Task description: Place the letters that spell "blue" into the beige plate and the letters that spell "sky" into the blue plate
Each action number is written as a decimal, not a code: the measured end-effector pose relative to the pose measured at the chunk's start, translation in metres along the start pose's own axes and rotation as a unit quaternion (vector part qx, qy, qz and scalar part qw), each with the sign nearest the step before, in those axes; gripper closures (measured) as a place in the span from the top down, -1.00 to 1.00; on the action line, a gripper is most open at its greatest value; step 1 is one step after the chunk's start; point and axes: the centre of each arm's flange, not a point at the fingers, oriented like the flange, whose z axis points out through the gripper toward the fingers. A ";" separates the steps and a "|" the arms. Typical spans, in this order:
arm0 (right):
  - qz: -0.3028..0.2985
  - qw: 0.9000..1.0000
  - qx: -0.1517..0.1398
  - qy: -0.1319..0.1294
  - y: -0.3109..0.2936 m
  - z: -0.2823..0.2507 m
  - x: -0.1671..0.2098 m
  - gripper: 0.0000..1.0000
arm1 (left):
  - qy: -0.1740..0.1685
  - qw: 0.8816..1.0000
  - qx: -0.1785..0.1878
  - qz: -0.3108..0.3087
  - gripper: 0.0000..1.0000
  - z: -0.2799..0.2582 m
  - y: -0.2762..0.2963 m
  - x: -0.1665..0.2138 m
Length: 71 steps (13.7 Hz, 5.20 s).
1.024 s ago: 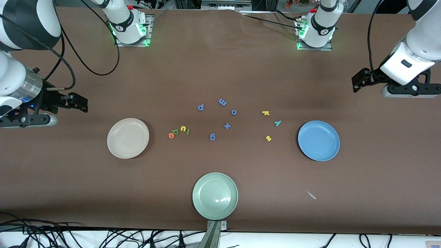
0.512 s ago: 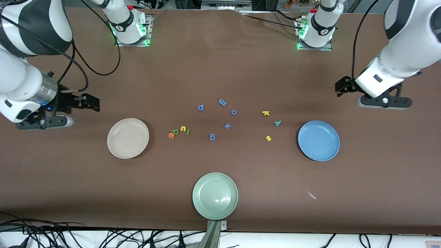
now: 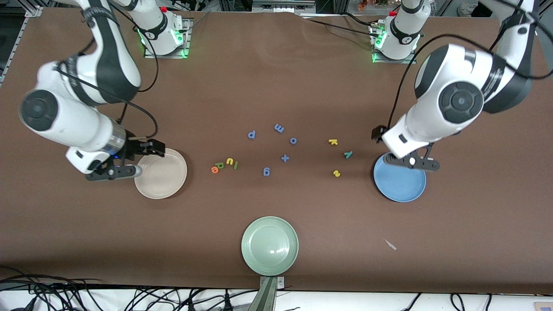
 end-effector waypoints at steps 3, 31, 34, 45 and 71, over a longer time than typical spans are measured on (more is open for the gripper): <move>0.031 0.999 -0.002 0.009 -0.041 0.044 0.009 0.99 | 0.021 0.993 -0.014 -0.118 1.00 0.040 0.034 0.025; 0.145 0.989 -0.019 0.011 -0.118 0.241 0.007 0.85 | 0.013 0.945 -0.034 -0.326 0.05 0.259 0.119 0.039; 0.146 0.989 -0.020 0.012 -0.115 0.248 0.003 0.75 | 0.019 0.944 -0.039 -0.326 -0.55 0.256 0.121 0.040; 0.147 0.989 -0.020 0.015 -0.112 0.243 0.003 -0.37 | -0.043 0.978 0.009 -0.206 -0.55 0.170 -0.015 0.047; 0.000 0.997 -0.080 -0.004 0.011 0.191 0.030 0.37 | 0.011 0.975 -0.023 0.219 1.00 0.244 0.044 -0.022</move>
